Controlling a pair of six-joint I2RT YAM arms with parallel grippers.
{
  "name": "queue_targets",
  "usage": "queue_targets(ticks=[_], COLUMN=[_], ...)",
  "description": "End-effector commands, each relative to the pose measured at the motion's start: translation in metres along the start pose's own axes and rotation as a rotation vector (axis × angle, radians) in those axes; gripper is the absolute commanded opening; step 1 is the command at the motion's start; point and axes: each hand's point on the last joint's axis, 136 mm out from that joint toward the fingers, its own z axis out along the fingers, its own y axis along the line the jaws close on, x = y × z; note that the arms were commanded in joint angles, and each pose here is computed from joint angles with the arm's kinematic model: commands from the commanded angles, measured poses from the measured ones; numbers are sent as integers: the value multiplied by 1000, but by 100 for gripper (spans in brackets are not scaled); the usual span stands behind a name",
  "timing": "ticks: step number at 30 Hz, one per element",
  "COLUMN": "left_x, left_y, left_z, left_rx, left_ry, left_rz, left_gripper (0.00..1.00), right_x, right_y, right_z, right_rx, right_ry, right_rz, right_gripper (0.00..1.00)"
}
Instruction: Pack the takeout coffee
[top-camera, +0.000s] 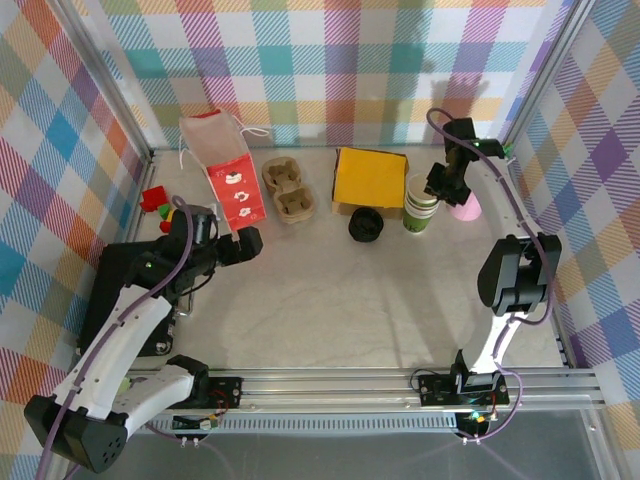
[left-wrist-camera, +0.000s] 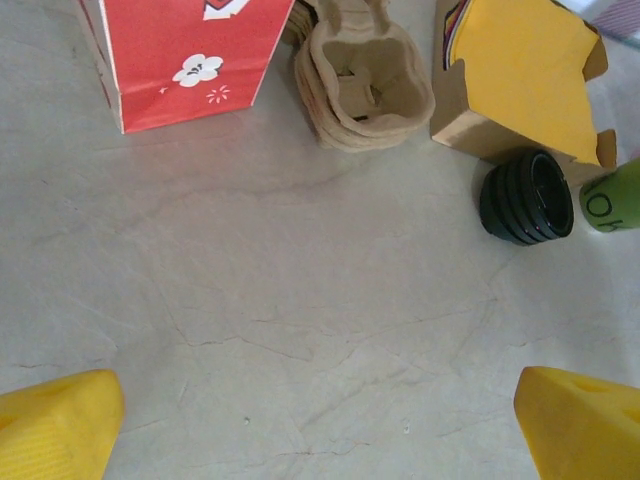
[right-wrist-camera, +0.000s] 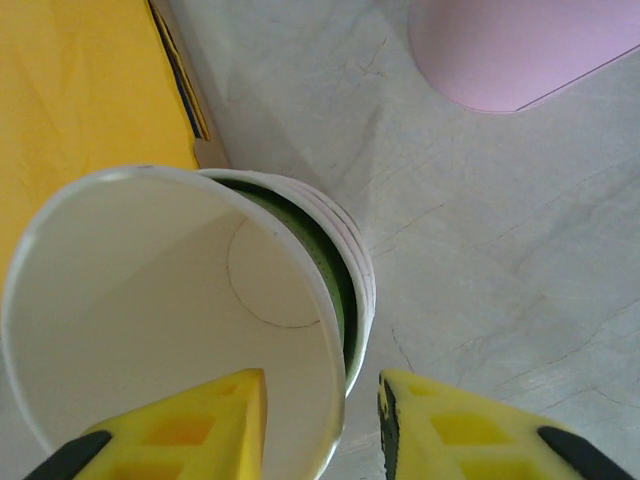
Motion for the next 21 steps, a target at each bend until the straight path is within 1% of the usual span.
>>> queue_targets(ticks=[1,4,9,12,16,19,21], left_x=[-4,-4,-5,-6,-7,-10,-13], left_y=[-14,-15,-19,-21,-24,-26,-27], left_z=[-3,-2,-2,-3,-4,-7,-10], left_rx=[45,45,53,61,72,76,78], left_ry=[-4,-1,1,0,-1,-7,-17], left_rz=[39,47,54,55,56,54,49], left_gripper=[100,100,100,100,100,100,100], right_x=[-2,-2,-9,-14,-20,-16,-6], right_y=[0,1,2,4,8,15,24], right_z=[0,0,-15,-35,-73,-103,-128], right_rx=[26,28,32,23,-6,-59,-115], right_ry=[4,4,-24,-44,-83,-95,-115], right_rz=[-14,-16,-44,-79,-114,-139,-174], right_gripper=[30,22,10,8,7,7,7])
